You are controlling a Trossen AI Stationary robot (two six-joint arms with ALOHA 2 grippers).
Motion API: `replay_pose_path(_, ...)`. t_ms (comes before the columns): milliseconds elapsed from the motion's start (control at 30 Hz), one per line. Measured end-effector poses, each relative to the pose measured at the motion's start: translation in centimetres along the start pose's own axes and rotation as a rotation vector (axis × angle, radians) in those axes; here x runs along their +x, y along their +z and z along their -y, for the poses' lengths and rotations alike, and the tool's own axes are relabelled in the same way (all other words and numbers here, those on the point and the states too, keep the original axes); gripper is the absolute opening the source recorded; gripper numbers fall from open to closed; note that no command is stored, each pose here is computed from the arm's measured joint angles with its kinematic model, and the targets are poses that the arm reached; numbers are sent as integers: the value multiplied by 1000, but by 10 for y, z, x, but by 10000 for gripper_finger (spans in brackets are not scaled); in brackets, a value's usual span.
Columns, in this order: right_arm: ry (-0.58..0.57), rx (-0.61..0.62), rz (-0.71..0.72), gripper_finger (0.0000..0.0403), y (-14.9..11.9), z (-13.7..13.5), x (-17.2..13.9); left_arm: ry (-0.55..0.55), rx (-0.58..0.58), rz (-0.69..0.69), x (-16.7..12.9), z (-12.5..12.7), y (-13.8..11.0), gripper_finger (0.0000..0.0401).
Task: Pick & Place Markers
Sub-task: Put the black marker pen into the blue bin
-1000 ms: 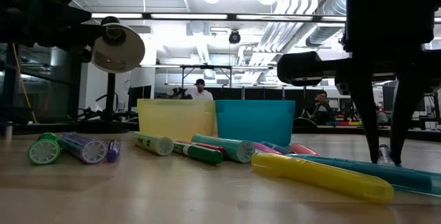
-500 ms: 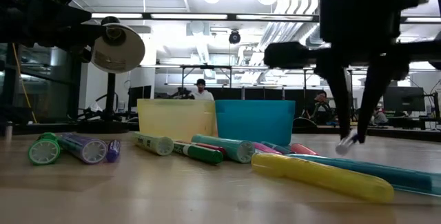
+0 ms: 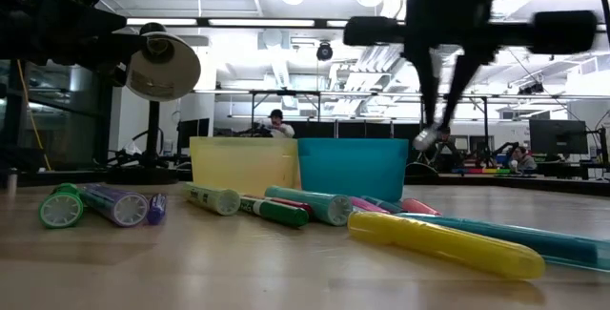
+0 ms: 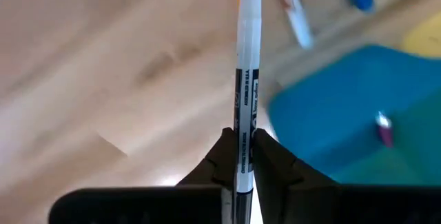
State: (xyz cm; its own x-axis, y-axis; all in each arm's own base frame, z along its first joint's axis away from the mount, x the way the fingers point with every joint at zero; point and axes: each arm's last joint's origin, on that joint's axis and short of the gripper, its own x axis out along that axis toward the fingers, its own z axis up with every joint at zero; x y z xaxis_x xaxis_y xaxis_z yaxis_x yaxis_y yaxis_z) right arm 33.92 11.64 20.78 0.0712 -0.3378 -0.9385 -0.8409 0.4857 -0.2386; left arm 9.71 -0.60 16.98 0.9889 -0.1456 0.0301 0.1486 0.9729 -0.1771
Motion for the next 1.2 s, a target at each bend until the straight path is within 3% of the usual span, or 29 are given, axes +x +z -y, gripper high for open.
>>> replay_pose_path(367,-52,-53,-40,17,-30,45,-9,0,0,0,0,0,0,170)
replay_pose_path(767,-47,-140,-74,16,-70,82,9,0,0,0,0,0,0,170)
replay_pose_path(1033,-66,-145,29,16,-91,107,21,0,0,0,0,0,0,170)
replay_pose_path(1200,-77,-112,179,15,-98,119,25,0,0,0,0,0,0,170)
